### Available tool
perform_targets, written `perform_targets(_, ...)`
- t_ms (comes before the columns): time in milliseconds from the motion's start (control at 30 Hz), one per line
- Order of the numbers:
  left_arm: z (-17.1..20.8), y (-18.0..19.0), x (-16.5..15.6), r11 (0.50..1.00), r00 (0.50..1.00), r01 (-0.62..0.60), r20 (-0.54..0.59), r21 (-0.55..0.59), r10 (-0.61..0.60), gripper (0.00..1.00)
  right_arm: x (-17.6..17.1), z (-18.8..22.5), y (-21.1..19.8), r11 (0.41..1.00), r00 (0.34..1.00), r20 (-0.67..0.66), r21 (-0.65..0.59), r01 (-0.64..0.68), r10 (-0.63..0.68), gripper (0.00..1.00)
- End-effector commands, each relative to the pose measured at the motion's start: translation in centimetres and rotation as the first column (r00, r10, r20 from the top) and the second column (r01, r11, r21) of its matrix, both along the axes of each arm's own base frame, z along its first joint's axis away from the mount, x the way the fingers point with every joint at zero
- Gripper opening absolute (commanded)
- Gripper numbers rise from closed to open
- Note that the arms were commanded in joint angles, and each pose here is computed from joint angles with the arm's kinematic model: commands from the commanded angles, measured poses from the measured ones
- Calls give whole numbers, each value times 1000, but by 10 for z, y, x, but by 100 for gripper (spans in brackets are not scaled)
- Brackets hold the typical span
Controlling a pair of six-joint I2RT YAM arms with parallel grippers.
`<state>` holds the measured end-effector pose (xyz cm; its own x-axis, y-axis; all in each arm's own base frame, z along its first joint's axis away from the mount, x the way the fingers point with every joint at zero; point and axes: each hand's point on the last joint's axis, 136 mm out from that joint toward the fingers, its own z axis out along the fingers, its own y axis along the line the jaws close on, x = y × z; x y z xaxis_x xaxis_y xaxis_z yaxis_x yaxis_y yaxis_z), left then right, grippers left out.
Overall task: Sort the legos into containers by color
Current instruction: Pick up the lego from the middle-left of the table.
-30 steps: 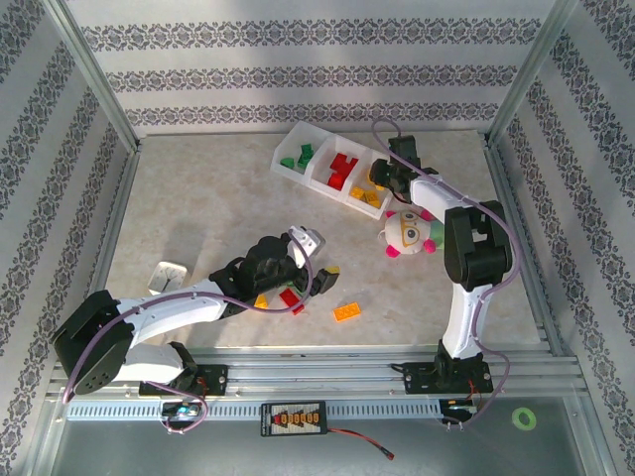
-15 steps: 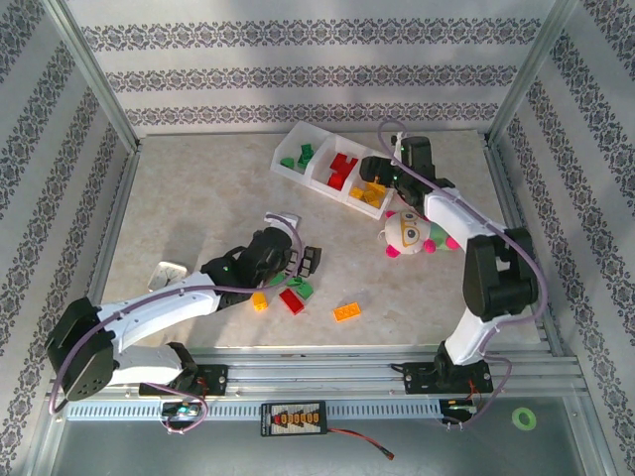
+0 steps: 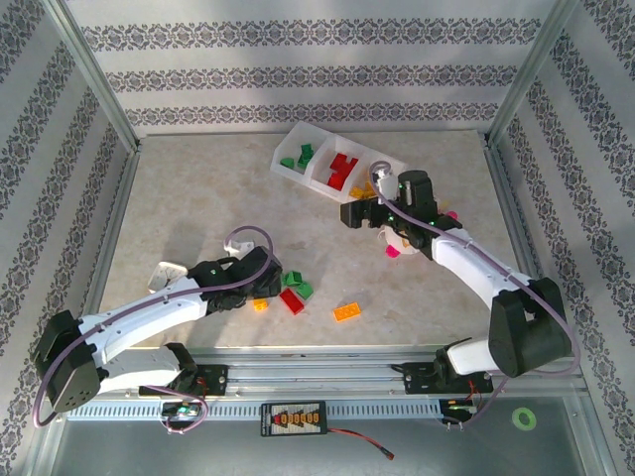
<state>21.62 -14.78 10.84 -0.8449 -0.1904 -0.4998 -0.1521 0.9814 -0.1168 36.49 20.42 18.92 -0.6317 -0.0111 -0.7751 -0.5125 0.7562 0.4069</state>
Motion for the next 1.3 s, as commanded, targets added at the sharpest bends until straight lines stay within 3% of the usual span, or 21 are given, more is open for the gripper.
perform_targets(0, -21, 10, -19, 998, 994, -49, -96, 25, 51, 88, -23, 3, 18, 992, 992, 31, -25, -123, 124, 97)
perform_targets(167, -40, -5, -19, 999, 986, -44, -160, -16, 41, 81, -36, 2, 32, 975, 977, 49, -99, -200, 206, 98)
perform_targets(300, -56, -3, -22, 998, 976, -56, -209, 14, 58, 74, -36, 1, 34, 970, 976, 48, -131, -206, 213, 98)
perform_targets(767, -80, -5, -14, 998, 966, -59, -252, 12, 60, 47, -39, 6, 36, 965, 972, 58, -150, -216, 227, 98)
perform_targets(967, -79, -6, -14, 998, 966, -59, -253, 9, 59, 33, -43, 12, 34, 966, 972, 74, -148, -212, 225, 98)
perform_targets(1267, -45, -13, 4, 999, 987, -26, -159, -19, 22, 28, -54, 35, 25, 973, 971, 126, -141, -183, 201, 98)
